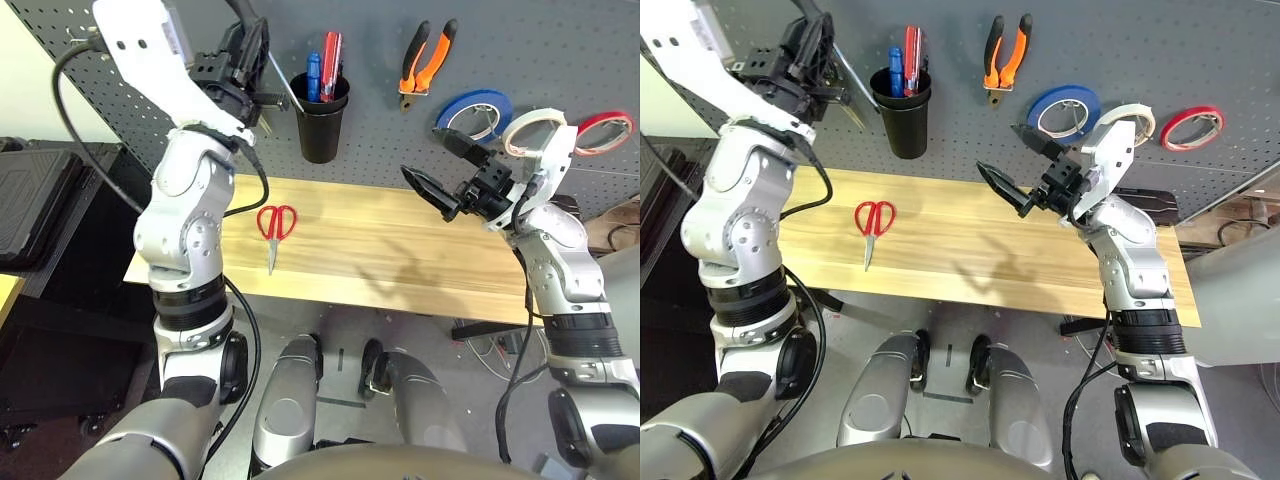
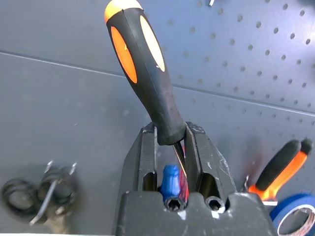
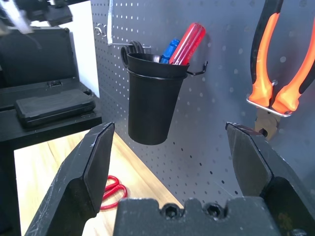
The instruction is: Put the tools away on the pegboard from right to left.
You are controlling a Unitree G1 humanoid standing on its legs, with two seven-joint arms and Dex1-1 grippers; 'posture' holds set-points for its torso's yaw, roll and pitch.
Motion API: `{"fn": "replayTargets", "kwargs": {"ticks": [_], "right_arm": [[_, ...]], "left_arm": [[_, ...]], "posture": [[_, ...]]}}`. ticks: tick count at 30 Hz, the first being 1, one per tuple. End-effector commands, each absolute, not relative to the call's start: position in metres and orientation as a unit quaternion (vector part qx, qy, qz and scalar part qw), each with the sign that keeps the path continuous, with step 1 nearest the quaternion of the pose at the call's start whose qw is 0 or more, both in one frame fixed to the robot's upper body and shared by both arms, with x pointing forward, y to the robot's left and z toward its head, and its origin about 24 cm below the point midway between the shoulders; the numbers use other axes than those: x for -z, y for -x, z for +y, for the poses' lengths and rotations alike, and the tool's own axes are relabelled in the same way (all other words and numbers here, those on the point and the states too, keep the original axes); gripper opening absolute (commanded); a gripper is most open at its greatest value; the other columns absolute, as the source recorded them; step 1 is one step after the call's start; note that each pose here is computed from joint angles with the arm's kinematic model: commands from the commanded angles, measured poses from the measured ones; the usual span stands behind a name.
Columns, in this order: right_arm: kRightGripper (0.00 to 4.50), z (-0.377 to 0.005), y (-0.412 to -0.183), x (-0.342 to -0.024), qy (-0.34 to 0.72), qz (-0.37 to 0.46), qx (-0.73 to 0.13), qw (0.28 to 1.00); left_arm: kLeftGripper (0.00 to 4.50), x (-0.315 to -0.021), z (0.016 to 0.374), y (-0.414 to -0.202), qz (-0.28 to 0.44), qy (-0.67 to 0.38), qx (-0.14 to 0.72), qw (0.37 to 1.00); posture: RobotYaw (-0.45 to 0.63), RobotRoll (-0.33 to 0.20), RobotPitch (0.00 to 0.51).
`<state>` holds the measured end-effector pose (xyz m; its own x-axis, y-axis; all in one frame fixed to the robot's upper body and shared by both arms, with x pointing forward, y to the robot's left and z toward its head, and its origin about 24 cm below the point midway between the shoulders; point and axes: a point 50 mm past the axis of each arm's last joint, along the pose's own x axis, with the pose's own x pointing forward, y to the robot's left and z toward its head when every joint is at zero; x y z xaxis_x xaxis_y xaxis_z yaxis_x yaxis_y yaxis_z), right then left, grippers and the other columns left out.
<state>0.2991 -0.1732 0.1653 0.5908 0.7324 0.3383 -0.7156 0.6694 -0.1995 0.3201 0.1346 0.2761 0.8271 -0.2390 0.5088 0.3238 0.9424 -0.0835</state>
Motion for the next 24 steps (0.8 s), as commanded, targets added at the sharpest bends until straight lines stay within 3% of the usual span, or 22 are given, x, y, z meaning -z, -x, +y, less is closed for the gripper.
{"fn": "replayTargets", "kwargs": {"ticks": [1, 9, 22, 24], "right_arm": [[4.50, -0.170, -0.296, -0.165, 0.026, -0.197, -0.407, 0.891], [4.50, -0.166, -0.295, -0.164, 0.032, -0.196, -0.402, 0.894], [4.50, -0.163, -0.296, -0.164, 0.035, -0.193, -0.394, 0.898], [4.50, -0.164, -0.296, -0.163, 0.036, -0.190, -0.392, 0.900]], "left_arm": [[0.64, -0.284, 0.132, -0.328, -0.278, 0.078, 0.145, 0.946], [0.64, -0.290, 0.129, -0.347, -0.285, 0.080, 0.150, 0.943], [0.64, -0.257, 0.138, -0.379, -0.275, 0.015, 0.118, 0.954], [1.39, -0.256, 0.141, -0.378, -0.275, 0.012, 0.117, 0.954]], "posture": [[0.20, 0.000, 0.150], [0.18, 0.000, 0.158], [0.15, 0.000, 0.165], [0.16, 0.000, 0.165]]}}
